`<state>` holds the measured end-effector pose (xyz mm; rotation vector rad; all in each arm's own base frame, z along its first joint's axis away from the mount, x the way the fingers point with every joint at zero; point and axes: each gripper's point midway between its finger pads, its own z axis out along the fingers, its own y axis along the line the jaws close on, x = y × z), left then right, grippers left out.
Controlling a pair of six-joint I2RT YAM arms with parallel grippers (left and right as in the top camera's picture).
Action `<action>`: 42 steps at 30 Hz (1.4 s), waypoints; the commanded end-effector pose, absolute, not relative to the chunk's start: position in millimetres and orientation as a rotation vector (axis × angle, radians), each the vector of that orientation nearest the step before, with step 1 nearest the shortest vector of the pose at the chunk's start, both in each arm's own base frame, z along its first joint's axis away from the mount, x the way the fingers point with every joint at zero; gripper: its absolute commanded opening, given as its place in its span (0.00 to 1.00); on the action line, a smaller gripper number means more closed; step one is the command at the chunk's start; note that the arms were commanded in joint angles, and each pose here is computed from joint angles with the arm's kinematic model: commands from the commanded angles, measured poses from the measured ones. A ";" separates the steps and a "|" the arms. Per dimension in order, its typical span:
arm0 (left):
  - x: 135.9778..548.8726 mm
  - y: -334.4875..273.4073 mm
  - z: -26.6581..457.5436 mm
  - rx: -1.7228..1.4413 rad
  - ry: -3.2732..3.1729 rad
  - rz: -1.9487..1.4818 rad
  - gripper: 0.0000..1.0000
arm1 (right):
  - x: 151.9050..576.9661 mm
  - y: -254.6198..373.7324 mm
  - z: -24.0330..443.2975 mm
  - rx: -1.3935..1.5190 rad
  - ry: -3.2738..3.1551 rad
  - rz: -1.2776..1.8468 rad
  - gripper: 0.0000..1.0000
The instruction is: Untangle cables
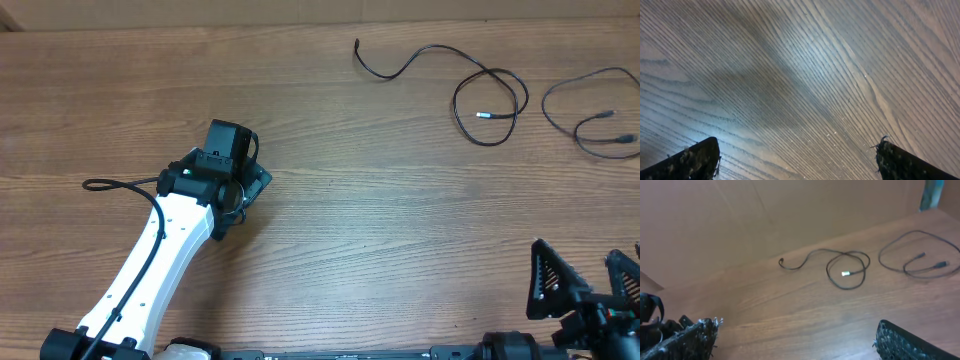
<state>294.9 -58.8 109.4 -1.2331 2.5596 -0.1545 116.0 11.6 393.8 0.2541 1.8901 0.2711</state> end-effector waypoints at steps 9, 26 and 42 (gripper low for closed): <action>298.6 -57.8 118.9 -1.204 2.540 -0.172 0.99 | 148.0 7.4 353.5 0.236 1.699 0.264 1.00; 298.6 -57.8 118.9 -1.205 2.540 -0.172 1.00 | 206.4 -1.0 283.1 0.217 1.467 0.252 1.00; 298.6 -57.8 118.9 -1.204 2.540 -0.172 1.00 | 239.7 -2.7 220.9 0.211 1.449 0.255 1.00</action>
